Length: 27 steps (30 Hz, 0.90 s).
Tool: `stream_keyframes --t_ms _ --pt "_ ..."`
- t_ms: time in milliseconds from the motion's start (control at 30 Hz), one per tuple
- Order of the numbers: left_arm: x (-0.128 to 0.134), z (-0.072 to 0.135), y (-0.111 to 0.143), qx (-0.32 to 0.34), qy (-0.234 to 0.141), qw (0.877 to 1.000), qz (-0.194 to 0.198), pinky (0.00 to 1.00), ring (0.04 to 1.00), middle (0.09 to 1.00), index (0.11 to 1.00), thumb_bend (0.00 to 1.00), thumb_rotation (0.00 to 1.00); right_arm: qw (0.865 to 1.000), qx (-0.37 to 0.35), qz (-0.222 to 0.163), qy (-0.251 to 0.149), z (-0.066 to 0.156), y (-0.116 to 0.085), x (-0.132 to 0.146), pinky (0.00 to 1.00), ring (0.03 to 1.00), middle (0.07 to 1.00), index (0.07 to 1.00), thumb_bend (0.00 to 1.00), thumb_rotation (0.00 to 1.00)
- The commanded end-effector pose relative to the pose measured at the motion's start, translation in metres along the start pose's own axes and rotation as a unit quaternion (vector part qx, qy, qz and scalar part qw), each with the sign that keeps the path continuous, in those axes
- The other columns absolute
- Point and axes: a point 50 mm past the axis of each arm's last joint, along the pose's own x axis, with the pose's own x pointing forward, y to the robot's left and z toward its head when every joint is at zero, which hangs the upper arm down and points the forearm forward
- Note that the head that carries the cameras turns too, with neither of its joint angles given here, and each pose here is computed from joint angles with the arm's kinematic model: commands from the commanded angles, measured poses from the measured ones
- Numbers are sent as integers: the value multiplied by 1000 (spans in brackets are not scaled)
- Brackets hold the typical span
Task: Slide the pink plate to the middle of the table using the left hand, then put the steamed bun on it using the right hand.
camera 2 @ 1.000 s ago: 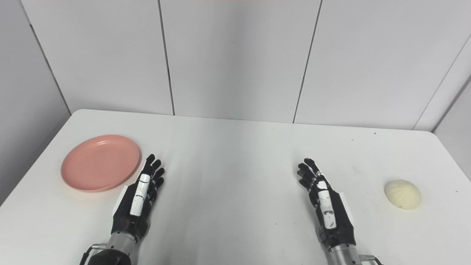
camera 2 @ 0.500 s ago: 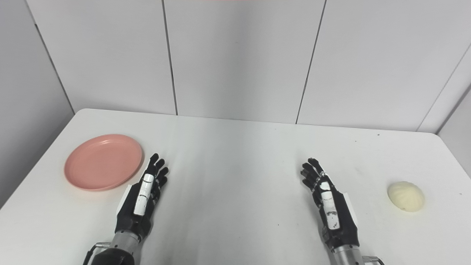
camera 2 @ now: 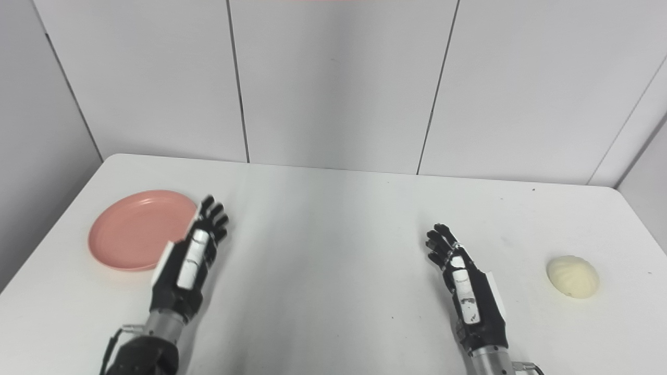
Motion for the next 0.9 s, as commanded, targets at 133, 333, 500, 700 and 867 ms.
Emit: stream_keyframes --t_ms 133,333,500,700,867 --pt "36 54 23 4 -93 995 29 865 915 945 974 825 858 1000 12 -15 13 -15 5 -13 916 886 874 880 811 940" --pt "53 73 60 38 -113 992 48 876 903 928 962 810 881 1000 12 -14 15 -17 4 -14 910 885 875 881 822 941" --pt "63 78 86 54 -114 990 59 899 898 935 960 783 882 1000 13 -14 18 -16 1 -14 907 888 878 881 817 943" --pt "77 78 116 59 -128 988 71 855 859 840 855 829 861 1000 13 -11 17 -17 -2 -13 909 889 879 886 801 951" --pt "97 69 158 31 -152 983 102 759 819 801 826 861 801 1000 13 -11 21 -17 -2 -13 899 886 873 886 801 959"
